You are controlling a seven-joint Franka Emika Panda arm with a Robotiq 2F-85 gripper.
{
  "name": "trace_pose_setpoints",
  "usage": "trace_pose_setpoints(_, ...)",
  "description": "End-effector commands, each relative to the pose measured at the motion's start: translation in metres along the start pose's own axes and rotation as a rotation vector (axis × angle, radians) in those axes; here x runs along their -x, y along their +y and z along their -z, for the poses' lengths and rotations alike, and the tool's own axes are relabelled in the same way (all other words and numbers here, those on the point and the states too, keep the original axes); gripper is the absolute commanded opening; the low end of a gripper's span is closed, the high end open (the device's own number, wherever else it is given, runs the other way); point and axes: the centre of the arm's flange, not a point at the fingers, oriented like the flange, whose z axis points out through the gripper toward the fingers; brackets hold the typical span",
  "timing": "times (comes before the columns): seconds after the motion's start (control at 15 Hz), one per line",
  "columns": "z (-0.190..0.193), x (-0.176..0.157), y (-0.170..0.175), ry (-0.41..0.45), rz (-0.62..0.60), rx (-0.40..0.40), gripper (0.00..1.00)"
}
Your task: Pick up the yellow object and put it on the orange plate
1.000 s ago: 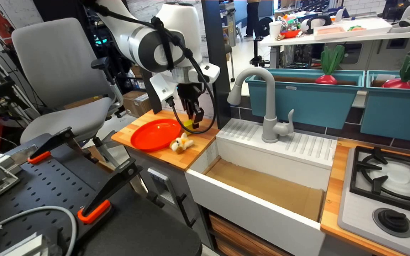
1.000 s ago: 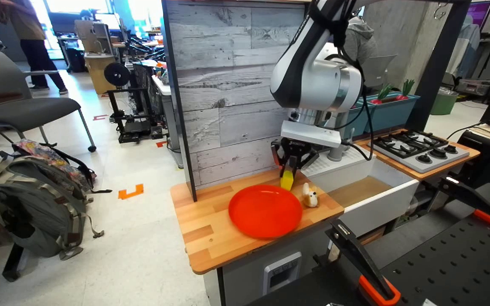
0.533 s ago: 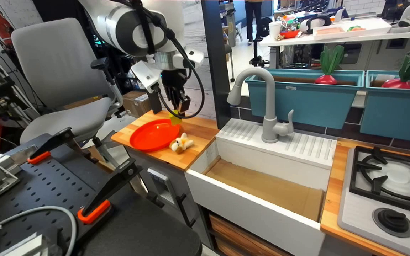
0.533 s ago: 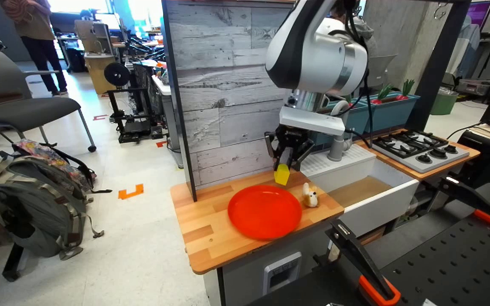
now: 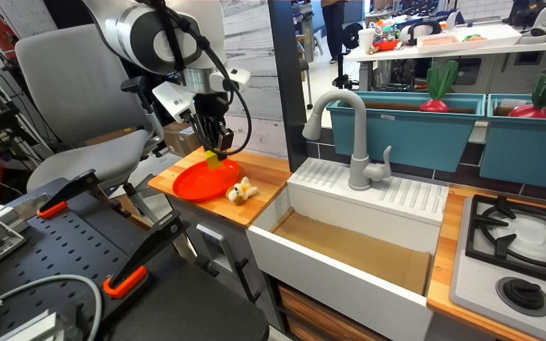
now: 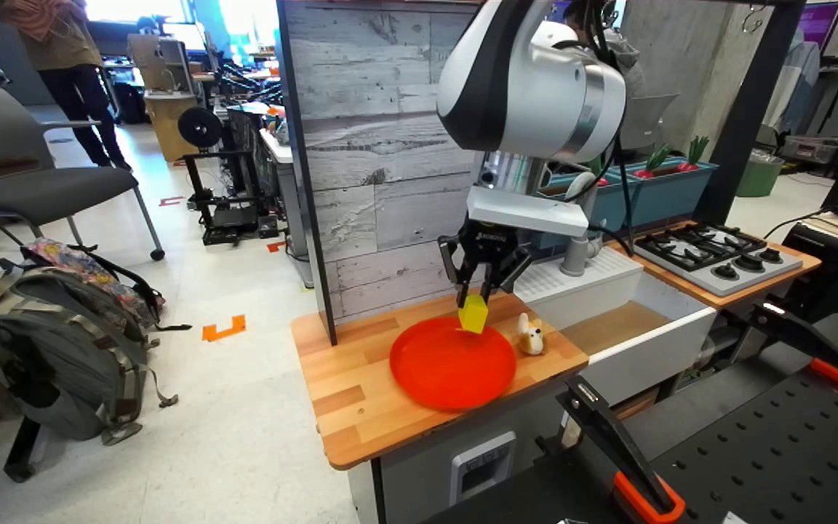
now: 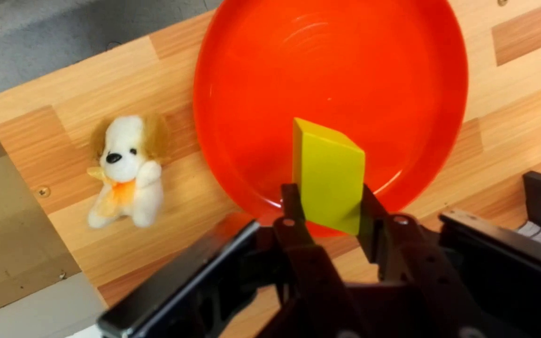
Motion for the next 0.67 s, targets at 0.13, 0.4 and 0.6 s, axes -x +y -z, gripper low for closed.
trace_pose_setpoints(0.13,-0.041,0.005,-0.012,-0.066,0.035,0.048,0.08)
trace_pose_setpoints(0.4,-0.064,0.008,-0.016,-0.101,0.045,0.080,0.08)
trace_pose_setpoints(0.6,-0.061,0.006,-0.018,-0.112,0.047,0.095,0.57)
